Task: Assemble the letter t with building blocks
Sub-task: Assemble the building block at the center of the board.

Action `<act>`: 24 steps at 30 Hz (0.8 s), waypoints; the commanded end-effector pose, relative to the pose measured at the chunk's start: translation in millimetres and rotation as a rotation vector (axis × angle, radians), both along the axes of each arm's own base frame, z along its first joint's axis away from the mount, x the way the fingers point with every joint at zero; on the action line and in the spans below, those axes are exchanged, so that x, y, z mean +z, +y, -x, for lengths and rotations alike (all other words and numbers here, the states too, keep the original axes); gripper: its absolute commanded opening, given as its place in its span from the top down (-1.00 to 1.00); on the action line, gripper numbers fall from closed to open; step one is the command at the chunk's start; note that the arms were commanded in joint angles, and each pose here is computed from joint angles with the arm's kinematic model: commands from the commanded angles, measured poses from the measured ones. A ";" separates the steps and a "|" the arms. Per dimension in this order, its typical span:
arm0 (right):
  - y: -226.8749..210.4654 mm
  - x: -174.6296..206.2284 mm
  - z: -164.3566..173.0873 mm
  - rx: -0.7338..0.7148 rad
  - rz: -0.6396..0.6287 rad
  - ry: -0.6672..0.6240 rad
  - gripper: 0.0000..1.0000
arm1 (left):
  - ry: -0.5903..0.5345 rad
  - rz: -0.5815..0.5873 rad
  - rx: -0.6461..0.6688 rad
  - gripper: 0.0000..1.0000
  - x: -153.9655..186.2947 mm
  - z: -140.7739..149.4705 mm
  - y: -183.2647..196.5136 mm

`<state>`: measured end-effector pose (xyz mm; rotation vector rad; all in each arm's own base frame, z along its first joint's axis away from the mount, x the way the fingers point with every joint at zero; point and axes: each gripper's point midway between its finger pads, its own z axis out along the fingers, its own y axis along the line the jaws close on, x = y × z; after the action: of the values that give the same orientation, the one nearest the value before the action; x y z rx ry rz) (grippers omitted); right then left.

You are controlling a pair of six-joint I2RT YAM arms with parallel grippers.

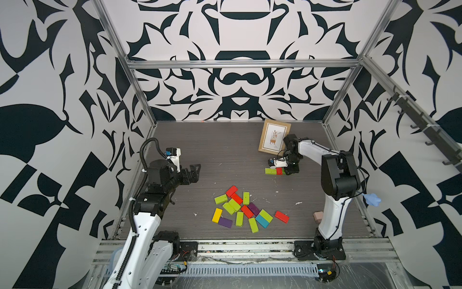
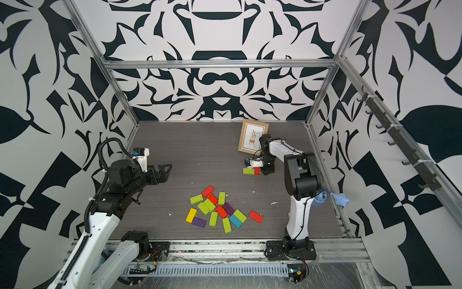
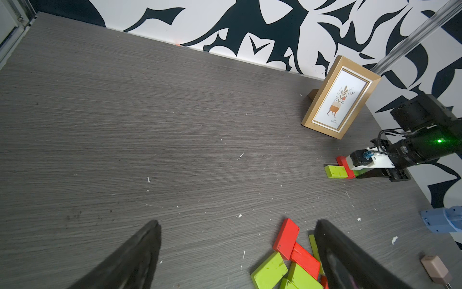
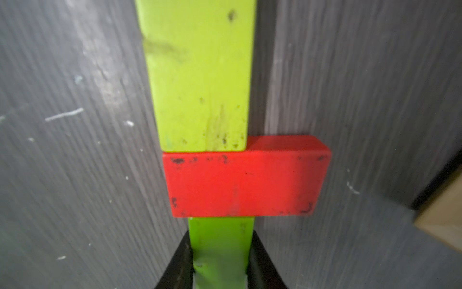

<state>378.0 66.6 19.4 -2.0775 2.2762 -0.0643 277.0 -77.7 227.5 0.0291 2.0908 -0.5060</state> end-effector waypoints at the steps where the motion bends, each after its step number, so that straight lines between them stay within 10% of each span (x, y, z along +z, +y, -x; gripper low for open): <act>1: 8.8 5.2 1.7 0.003 -0.038 -0.024 0.92 | 0.000 0.002 -0.006 -0.99 -3.0 2.6 -0.9; 24: 6.5 3.3 17.4 -0.008 -0.039 0.003 0.91 | -0.005 0.011 -0.012 -0.99 -1.3 3.5 -2.4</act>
<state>371.8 67.9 19.8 -2.0591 2.2568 -0.0738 275.0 -78.1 225.0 0.0306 2.0924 -0.5098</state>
